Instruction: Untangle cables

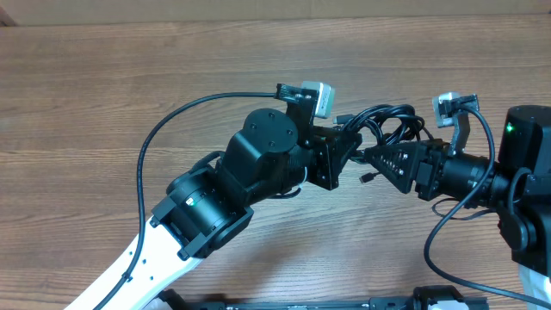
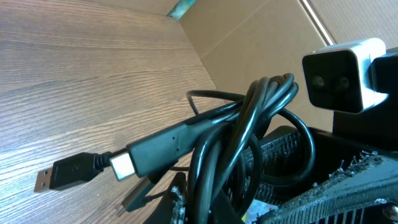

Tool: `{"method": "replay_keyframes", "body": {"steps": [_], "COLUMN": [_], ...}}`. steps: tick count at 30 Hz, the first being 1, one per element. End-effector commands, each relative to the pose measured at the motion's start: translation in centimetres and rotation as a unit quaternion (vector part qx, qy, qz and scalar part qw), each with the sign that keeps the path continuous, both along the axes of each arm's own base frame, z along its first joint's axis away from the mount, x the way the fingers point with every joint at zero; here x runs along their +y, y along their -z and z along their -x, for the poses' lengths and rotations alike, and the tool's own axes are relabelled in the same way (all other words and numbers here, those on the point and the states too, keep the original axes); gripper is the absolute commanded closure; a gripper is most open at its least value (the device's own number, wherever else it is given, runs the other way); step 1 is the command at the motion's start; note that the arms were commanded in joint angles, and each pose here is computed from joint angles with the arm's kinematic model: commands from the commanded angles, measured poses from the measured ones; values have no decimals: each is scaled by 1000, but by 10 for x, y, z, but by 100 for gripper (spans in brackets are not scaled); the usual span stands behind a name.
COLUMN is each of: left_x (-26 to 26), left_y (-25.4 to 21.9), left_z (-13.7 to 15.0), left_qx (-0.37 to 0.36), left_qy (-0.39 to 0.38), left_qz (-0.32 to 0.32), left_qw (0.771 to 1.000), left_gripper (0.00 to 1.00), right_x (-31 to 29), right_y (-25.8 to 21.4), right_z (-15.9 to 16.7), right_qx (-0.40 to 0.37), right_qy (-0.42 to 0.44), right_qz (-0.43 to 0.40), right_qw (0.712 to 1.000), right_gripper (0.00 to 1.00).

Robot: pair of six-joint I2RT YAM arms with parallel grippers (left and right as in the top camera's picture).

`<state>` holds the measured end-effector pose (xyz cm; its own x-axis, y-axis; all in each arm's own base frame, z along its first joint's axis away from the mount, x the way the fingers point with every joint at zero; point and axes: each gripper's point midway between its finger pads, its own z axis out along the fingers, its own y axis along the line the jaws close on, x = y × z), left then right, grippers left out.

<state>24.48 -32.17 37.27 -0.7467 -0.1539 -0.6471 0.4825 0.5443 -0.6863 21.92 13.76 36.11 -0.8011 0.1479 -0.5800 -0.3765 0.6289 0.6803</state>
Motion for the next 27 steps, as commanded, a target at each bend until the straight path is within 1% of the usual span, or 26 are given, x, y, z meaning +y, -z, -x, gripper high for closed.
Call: {"method": "replay_keyframes", "body": {"steps": [1,9,12,16,19,27], "left_x": [-5,-5,-6,-6,-6,-10], "left_y": [-9,-9,-9,-9,-8,-7], "left_z": [8,9,10,10,10,15], "left_qx": [-6,-5,-4,-4,-3,-2], "left_qy": [16,22,23,23,24,33], "left_qz": [13,12,12,12,11,11], "left_qw": [1000,1000,1000,1000,1000,999], "left_gripper": [96,96,96,96,96,96], "right_x": [3,10,13,14,18,21], "right_y": [-11,-17,-20,-23,-31,-40], "right_z": [3,10,14,12,15,14], "right_qx": [-16,-29,-38,-46,-60,-84], "right_qy": [-12,-46,-62,-63,-81,-95], "right_qz": [-9,-24,-31,-32,-47,-57], "right_qw": [1000,998,997,996,994,990], "right_gripper": [53,55,59,60,63,62]}}
